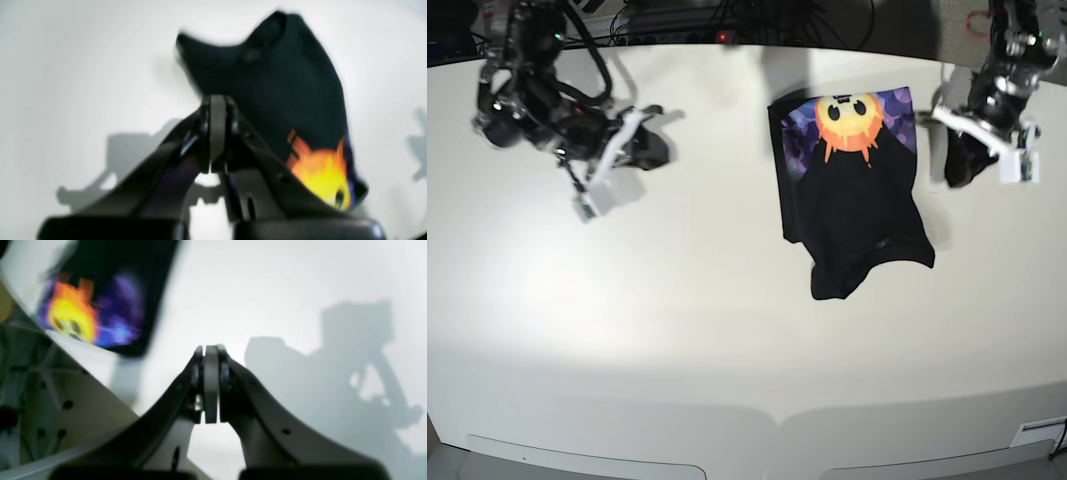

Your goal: Fold the T-shirt properly

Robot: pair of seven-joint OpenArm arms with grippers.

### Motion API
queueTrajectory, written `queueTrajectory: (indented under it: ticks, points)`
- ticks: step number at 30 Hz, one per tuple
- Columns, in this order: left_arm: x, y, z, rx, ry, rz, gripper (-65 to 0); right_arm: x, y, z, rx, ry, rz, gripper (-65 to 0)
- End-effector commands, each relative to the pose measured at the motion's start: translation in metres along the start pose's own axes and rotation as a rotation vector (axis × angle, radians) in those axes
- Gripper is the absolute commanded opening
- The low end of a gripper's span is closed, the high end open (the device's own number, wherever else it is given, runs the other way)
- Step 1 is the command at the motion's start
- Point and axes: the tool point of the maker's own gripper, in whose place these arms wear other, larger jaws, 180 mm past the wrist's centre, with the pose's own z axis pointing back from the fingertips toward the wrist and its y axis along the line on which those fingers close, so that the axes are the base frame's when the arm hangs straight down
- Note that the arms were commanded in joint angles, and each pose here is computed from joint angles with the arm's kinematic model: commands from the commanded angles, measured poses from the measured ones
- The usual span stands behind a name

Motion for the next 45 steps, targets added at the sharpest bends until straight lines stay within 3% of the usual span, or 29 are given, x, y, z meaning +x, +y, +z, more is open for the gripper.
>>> queueTrajectory:
  ticks: [1, 4, 9, 15, 20, 25, 31, 34, 38, 42, 45]
  points:
    - [-0.002, 0.003, 0.01, 0.007, -0.002, -0.001, -65.0, 0.001, -0.001, 0.011, -0.01, -0.023, 0.003, -65.0]
    - [-0.035, 0.016, 0.033, 0.052, 0.096, 0.007, -65.0, -0.027, -0.017, 0.037, -0.099, 0.014, -0.055, -65.0]
    - [-0.087, 0.027, 0.075, 0.106, 0.268, -0.027, -65.0, -0.09, -0.032, 0.078, -0.214, 0.171, -0.159, -65.0]
    - [-0.123, 0.036, 0.119, 0.153, 0.383, -0.105, -65.0, -0.16, -0.02, 0.114, -0.281, 0.289, -0.326, -65.0]
    - [-0.167, 0.057, 0.137, 0.185, 0.456, -0.078, -65.0, -0.207, -0.003, 0.117, -0.326, 0.289, -0.474, -65.0]
    - [-0.243, 0.073, 0.152, 0.152, 0.604, 0.029, -65.0, -0.278, -0.006, 0.114, -0.408, 0.384, -0.601, -65.0]
    - [-0.318, 0.113, 0.154, 0.294, 0.666, 0.162, -65.0, -0.353, -0.038, 0.098, -0.463, 0.462, -0.718, -65.0]
    - [-0.352, 0.121, 0.148, 0.32, 0.737, 0.156, -65.0, -0.381, -0.06, 0.085, -0.46, 0.552, -0.728, -65.0]
    - [-0.38, 0.116, 0.13, 0.35, 0.812, 0.25, -65.0, -0.399, -0.084, 0.067, -0.408, 0.655, -0.696, -65.0]
    - [-0.383, 0.107, 0.098, 0.347, 0.816, 0.312, -65.0, -0.39, -0.101, 0.039, -0.359, 0.687, -0.574, -65.0]
    - [-0.376, 0.097, 0.07, 0.327, 0.795, 0.338, -65.0, -0.377, -0.11, 0.013, -0.373, 0.712, -0.489, -65.0]
